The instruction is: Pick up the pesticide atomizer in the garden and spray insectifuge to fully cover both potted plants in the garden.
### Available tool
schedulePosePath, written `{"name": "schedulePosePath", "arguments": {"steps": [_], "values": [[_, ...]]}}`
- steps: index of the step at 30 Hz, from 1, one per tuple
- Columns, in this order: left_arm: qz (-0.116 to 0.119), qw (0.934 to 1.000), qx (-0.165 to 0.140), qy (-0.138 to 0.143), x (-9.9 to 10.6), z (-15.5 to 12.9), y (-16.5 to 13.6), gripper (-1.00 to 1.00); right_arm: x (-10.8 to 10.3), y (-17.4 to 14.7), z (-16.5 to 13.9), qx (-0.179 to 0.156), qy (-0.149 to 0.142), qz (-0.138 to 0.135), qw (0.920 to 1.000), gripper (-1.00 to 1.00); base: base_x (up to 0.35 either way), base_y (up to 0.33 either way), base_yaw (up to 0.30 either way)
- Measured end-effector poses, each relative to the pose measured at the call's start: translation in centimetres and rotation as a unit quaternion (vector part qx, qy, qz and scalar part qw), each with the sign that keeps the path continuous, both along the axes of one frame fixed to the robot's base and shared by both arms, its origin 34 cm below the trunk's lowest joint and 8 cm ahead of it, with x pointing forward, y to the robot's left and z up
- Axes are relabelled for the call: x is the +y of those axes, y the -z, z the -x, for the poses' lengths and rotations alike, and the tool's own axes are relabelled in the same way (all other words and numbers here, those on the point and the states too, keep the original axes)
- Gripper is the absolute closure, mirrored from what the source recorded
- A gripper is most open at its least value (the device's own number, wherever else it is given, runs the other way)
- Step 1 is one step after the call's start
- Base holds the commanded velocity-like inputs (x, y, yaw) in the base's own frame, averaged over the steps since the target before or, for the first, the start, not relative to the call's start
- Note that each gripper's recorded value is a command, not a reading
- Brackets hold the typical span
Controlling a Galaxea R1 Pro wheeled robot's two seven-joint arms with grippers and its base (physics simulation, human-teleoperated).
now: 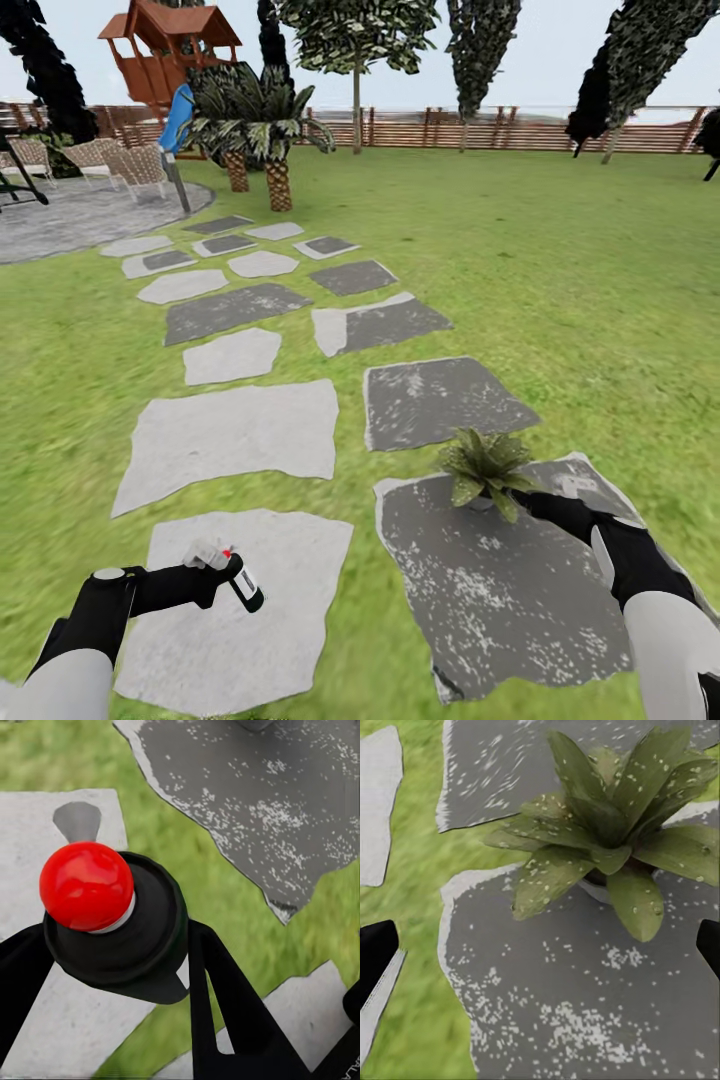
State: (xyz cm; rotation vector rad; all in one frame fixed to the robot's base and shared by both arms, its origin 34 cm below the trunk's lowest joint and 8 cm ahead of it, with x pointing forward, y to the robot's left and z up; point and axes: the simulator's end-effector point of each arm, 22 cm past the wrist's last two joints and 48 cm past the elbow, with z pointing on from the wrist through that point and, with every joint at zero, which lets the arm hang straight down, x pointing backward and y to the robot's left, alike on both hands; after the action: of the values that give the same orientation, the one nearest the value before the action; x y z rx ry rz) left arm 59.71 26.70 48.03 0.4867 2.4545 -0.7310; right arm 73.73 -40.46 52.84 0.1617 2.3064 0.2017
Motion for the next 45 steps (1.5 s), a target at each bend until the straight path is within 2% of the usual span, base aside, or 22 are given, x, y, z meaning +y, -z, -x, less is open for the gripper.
{"name": "schedulePosePath", "arguments": {"steps": [11,17,21,23,31,35,45], "values": [[0.000,1.0000,-0.001,0.000,0.0,-0.1,-0.1,1.00,0.9,-0.1,-0.2,-0.004,-0.005,-0.003,1.0000,-1.00,0.000,0.000,0.052],[0.000,1.0000,-0.001,0.000,0.0,-0.1,-0.1,1.00,-1.6,-6.2,-3.5,-0.077,0.003,0.036,0.9964,-1.00,0.000,0.000,0.000],[0.000,1.0000,-0.002,0.000,0.0,-0.1,-0.2,1.00,-3.6,-12.7,-5.8,-0.142,0.009,0.076,0.9870,-1.00,0.000,0.000,0.000],[0.000,1.0000,-0.002,0.000,0.0,-0.1,-0.1,1.00,-3.9,-13.8,-6.1,-0.151,0.010,0.083,0.9849,-1.00,0.000,0.000,0.000],[0.000,1.0000,-0.002,0.000,0.0,-0.1,-0.1,1.00,-4.1,-14.6,-6.2,-0.158,0.010,0.087,0.9836,-1.00,0.000,0.000,0.000],[0.000,1.0000,-0.002,0.000,0.0,-0.1,-0.1,1.00,-3.9,-12.4,-5.1,-0.099,0.024,0.056,0.9933,-1.00,0.000,0.000,0.055],[0.000,1.0000,-0.001,0.000,0.0,-0.1,-0.1,1.00,-3.5,-11.8,-4.9,-0.091,0.019,0.057,0.9941,-1.00,0.000,0.000,0.255]]}}
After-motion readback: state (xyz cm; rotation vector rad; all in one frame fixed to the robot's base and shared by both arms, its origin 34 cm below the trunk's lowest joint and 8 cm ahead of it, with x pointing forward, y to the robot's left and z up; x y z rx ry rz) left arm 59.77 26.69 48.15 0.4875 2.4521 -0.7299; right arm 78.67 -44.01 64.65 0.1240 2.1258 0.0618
